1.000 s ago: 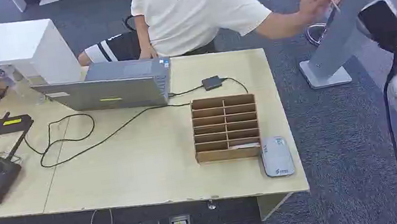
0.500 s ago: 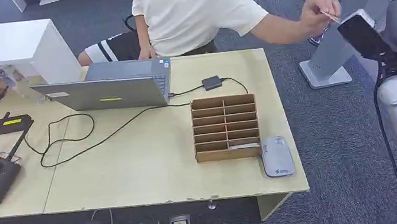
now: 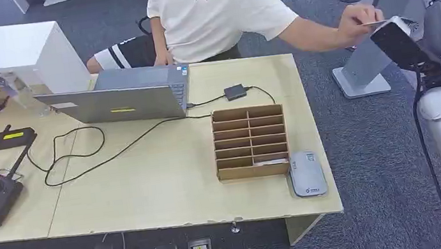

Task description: Pass the card to the sensor for recognition and then transmit it.

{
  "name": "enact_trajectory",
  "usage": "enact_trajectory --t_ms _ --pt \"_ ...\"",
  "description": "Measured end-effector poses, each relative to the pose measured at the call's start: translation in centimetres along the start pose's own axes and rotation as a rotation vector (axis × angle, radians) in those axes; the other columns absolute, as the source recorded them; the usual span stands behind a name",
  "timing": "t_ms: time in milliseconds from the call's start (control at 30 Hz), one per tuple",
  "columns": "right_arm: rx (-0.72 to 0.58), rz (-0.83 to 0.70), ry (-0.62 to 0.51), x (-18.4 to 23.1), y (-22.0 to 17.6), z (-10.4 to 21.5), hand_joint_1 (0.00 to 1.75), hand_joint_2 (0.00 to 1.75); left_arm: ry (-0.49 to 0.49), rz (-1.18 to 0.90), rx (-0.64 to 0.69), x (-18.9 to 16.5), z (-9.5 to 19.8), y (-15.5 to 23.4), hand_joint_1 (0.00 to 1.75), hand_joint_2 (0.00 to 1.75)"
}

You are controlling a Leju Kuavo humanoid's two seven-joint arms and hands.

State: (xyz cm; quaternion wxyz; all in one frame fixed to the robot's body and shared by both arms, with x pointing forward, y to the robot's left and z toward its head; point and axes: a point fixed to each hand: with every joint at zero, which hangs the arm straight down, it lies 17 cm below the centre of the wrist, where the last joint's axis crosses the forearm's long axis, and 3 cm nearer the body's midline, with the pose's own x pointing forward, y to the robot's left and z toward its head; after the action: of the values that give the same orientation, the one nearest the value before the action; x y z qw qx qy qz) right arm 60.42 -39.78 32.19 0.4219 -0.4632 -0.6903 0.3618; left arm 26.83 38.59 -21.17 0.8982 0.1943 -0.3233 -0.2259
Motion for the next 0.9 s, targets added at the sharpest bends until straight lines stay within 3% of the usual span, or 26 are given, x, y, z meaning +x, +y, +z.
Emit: enact_trajectory --t_ms 700,900 --pt "0.058 -0.001 0.012 -0.2 1.4 0.4 1.75 1.75 -0.013 -0.007 -0.008 0.0 0.1 -0.2 0.0 0.0" --pt "0.173 -0.019 0.003 0.5 4.8 2.2 1.75 1.75 -0.011 -0.003 -0.02 0.0 0.2 -0.5 0.0 0.0"
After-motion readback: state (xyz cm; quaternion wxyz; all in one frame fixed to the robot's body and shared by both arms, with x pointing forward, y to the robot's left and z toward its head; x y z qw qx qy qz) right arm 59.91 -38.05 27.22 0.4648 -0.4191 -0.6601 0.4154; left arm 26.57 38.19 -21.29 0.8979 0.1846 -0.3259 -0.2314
